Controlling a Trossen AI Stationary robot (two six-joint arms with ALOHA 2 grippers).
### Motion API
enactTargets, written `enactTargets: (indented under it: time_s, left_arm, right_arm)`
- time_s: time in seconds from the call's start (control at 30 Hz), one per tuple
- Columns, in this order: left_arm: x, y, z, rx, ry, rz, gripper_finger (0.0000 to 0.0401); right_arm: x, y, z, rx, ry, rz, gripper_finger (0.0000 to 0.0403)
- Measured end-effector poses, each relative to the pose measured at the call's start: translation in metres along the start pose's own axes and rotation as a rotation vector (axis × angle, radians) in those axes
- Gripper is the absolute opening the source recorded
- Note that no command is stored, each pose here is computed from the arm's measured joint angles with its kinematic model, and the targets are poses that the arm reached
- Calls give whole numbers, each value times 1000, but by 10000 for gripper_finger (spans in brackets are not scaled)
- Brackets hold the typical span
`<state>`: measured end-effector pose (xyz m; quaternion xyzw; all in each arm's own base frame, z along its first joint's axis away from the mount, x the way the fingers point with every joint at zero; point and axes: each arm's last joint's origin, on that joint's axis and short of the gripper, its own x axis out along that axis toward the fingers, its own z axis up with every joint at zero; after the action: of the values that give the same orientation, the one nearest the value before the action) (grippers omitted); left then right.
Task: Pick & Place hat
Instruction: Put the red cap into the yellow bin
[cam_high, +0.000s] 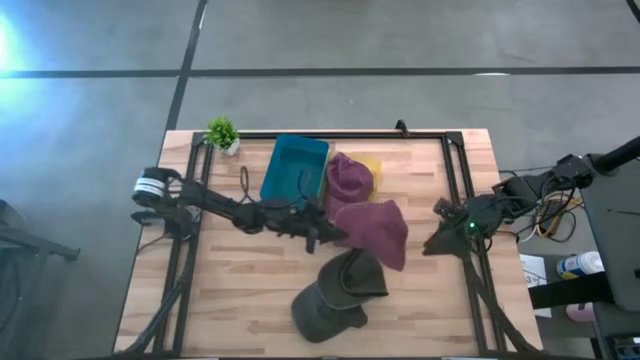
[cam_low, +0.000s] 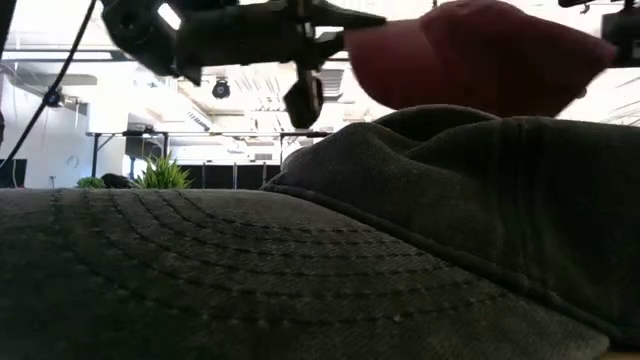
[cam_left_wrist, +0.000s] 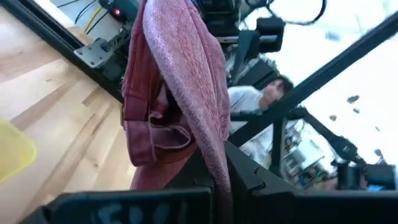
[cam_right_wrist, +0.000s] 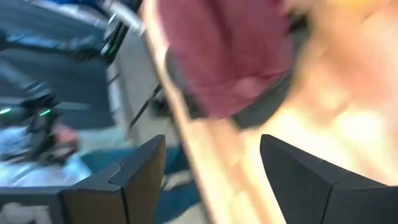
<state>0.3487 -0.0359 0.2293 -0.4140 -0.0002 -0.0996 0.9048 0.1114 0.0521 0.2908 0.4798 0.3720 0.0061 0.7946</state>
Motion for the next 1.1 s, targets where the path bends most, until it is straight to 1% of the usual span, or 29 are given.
enactTargets:
  time_s: [0.1,0.17,0.2,0.37,0.5,0.6,0.87,0.97,1.1]
  left_arm:
    - [-9,-5,4,-23,-49,-25,10]
    - [-13,-11,9,-22,-84,-33,10]
    - [-14,-13,11,-19,-91,-39,10]
    - [-16,-23,19,10,-127,-80,10]
    - [-16,-25,21,19,-128,-95,10]
    - [-16,-27,22,39,-120,-110,10]
    - [-16,-28,25,77,-130,-107,10]
    - [-15,-28,26,95,-151,-91,10]
    - [-15,-27,27,108,-166,-74,10]
  right_arm:
    - [2,-3,4,-50,-127,-77,256]
    - [6,-3,6,-72,-199,-105,256]
    - [8,-2,7,-76,-227,-101,256]
    - [20,1,10,-74,-304,-19,256]
    - [23,5,13,-63,-386,92,256]
    - [24,8,14,-68,-418,152,256]
    - [26,16,17,-72,-451,234,255]
    - [27,19,18,-78,-458,256,242]
    - [29,21,19,-86,-465,256,202]
